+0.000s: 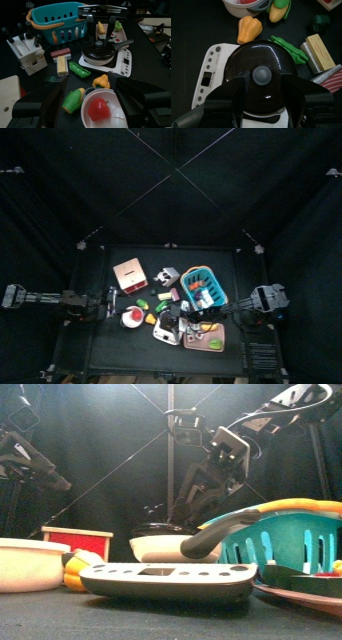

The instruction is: Grab pot lid

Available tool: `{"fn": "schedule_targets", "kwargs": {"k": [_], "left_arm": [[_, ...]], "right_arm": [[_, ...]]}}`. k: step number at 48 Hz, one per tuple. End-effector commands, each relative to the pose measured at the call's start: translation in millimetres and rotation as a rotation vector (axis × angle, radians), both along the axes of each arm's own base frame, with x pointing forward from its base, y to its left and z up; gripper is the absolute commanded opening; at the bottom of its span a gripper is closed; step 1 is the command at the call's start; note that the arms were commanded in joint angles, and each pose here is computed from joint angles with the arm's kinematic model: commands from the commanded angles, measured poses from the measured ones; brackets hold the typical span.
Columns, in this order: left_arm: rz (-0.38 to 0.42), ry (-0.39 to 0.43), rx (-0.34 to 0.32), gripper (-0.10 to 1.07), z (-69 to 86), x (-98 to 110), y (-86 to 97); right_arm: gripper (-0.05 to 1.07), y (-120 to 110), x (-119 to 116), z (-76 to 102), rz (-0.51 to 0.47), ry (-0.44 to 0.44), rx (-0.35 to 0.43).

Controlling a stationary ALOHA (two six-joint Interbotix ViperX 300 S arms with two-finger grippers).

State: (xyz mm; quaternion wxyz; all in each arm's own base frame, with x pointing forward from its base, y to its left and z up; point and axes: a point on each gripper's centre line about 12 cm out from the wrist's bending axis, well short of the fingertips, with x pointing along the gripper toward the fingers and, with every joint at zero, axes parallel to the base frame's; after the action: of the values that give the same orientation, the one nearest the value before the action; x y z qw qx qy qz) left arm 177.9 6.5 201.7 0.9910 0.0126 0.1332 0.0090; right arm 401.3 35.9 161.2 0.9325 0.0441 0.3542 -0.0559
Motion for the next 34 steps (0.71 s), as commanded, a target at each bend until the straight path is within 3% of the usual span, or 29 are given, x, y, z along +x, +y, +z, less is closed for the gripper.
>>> {"fn": "schedule_targets", "kwargs": {"k": [1, 7, 21, 34], "left_arm": [[0.002, -0.015, -0.001, 0.98, 5.4, 2, 0.5], [0.001, -0.014, -0.001, 0.98, 4.8, 2, 0.3], [0.001, -0.012, -0.001, 0.98, 4.6, 2, 0.3], [0.001, -0.015, -0.001, 0.98, 5.4, 2, 0.3]], "right_arm": [[0.81, 0, 2, 12.1, 0.001, -0.032, 0.003], [0.78, 0, 2, 11.6, 0.001, -0.030, 0.003], [0.59, -1, 2, 11.8, -0.007, -0.028, -0.001], [0.59, 2, 2, 24.2, -0.003, -0.059, 0.002]]}}
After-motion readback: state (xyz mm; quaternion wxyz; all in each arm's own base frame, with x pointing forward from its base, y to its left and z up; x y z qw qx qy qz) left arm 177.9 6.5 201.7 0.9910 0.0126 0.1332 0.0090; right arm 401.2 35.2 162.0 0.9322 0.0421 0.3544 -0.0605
